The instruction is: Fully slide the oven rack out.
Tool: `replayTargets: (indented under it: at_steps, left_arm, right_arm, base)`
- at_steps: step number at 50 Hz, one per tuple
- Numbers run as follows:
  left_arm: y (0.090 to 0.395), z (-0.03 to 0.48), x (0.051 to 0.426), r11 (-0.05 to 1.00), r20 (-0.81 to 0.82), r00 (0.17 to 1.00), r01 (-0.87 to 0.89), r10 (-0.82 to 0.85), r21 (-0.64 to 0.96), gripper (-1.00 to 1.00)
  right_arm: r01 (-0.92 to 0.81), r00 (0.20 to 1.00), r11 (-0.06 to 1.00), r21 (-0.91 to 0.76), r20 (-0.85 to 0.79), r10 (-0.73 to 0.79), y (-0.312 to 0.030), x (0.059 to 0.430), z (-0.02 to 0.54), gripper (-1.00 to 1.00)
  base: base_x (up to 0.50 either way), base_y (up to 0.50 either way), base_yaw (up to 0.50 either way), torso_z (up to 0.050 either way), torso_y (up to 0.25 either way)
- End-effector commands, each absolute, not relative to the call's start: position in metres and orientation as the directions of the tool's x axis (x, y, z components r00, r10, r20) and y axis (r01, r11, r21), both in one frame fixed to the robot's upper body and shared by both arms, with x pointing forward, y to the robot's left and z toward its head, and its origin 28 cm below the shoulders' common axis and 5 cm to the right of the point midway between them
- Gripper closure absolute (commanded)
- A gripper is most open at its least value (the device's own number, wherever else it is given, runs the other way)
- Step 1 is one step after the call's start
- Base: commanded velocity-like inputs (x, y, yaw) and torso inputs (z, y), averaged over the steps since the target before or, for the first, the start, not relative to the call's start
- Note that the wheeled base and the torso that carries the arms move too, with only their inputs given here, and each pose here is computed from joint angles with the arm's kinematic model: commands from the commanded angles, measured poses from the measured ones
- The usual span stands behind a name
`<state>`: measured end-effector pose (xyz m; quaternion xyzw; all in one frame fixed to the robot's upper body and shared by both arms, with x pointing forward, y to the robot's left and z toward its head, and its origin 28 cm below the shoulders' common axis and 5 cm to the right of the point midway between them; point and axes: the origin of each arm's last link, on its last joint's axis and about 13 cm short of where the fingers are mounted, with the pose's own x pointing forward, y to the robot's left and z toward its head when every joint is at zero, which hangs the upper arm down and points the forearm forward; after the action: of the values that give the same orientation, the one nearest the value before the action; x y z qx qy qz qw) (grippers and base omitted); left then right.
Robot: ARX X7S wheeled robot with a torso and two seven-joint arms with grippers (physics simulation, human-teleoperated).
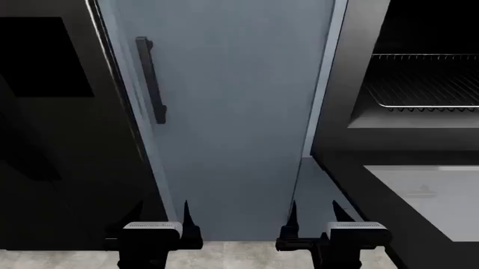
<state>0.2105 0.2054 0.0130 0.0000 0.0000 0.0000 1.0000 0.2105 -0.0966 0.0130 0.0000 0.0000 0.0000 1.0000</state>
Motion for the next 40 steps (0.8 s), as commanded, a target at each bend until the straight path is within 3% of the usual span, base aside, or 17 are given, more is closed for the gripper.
replayTargets:
  at_steps: [1,13,40]
  left_arm:
    - [0.2054,0.0130,0.2105,1.000,0.000,1.000,0.000,0.000,0.000,-1.00]
    - [0.2053,0.0130,0.2107,1.000,-0.002,1.000,-0.002,0.002,-0.003,-1.00]
    - [0.2061,0.0140,0.2102,1.000,0.006,1.000,-0.014,0.014,0.000,-1.00]
  right_arm:
    - [0.004,1.000,1.000,-0.004,0.001,-0.004,-0.0965,0.2106,0.0130,-1.00]
    - [0.008,1.000,0.999,-0.046,0.019,-0.008,-0.0959,0.2099,0.0133,-1.00]
    - [0.018,1.000,0.998,-0.064,0.021,-0.016,-0.0963,0.2096,0.0140,-1.00]
  base:
    - [0.00,0.00,0.00,0.000,0.000]
    - [-0.03,0.00,0.00,0.000,0.000]
    - [-0.49,0.00,0.00,0.000,0.000]
